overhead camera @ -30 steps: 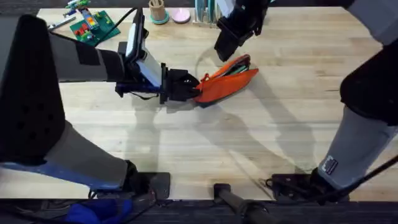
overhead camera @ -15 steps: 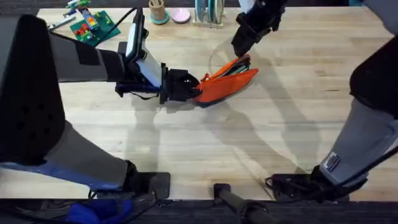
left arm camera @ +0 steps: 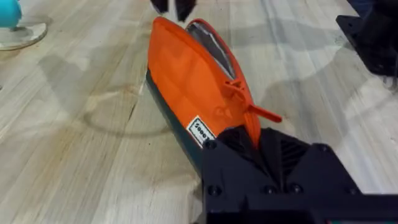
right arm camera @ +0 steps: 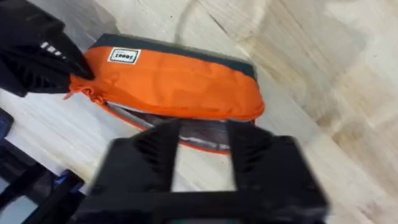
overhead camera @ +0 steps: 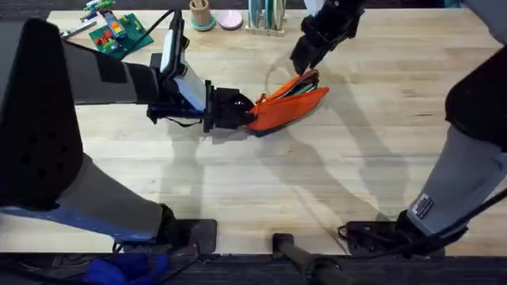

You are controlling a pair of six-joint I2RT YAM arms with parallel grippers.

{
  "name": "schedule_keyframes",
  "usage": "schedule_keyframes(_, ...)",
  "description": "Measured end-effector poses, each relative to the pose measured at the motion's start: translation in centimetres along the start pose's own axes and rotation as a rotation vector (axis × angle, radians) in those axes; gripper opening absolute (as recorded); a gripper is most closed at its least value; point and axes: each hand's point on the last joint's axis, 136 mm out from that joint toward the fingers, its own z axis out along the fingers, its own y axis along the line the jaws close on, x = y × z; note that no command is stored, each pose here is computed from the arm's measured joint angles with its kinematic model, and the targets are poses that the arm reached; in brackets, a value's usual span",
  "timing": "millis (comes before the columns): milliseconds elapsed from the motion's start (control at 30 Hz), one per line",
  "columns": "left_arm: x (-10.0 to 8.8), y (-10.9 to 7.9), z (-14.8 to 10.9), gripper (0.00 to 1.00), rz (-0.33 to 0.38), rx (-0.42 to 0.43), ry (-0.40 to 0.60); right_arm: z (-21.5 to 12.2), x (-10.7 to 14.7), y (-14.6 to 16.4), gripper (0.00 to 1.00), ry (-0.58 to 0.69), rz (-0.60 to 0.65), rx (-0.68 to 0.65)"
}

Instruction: Unzip the bag, pick up the pens from the table one at a time and place them inside, then zip the bag closed.

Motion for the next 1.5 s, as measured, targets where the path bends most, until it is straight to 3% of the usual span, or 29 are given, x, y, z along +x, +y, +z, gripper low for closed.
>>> schedule_keyframes(67, 0.0, 0.0, 0.0, 0.042, 0.0, 0.0, 0.0, -0.5, -0.3, 0.0, 0.574, -0.012, -0.022, 0.005)
schedule_keyframes(167, 0.0, 0.0, 0.0, 0.042, 0.0, 0.0, 0.0, -1.5, -0.9, 0.0, 0.711, -0.04, -0.042, 0.016)
schedule_keyframes(200, 0.0, 0.0, 0.0, 0.042, 0.0, 0.0, 0.0, -1.8, -1.1, 0.0, 0.868, -0.052, -0.054, 0.021)
schedule_keyframes(233, 0.0, 0.0, 0.0, 0.042, 0.0, 0.0, 0.0, -2.2, -1.4, 0.0, 0.96, -0.064, -0.064, 0.025)
schedule_keyframes(267, 0.0, 0.0, 0.0, 0.042, 0.0, 0.0, 0.0, -2.5, -1.6, 0.0, 0.985, -0.074, -0.071, 0.029)
schedule_keyframes(467, 0.0, 0.0, 0.0, 0.042, 0.0, 0.0, 0.0, -4.9, -3.2, 0.2, 0.996, -0.152, -0.153, 0.065)
schedule_keyframes(800, 0.0, 0.0, 0.0, 0.042, 0.0, 0.0, 0.0, -5.6, -4.6, 3.1, 0.997, -0.175, -0.456, 0.086)
schedule_keyframes(1133, 0.0, 0.0, 0.0, 0.042, 0.0, 0.0, 0.0, -4.7, -3.2, 6.6, 0.997, -0.098, -0.681, 0.041)
schedule_keyframes(1500, 0.0, 0.0, 0.0, 0.042, 0.0, 0.0, 0.0, -4.3, -2.3, 10.3, 0.996, -0.086, -0.77, -0.069)
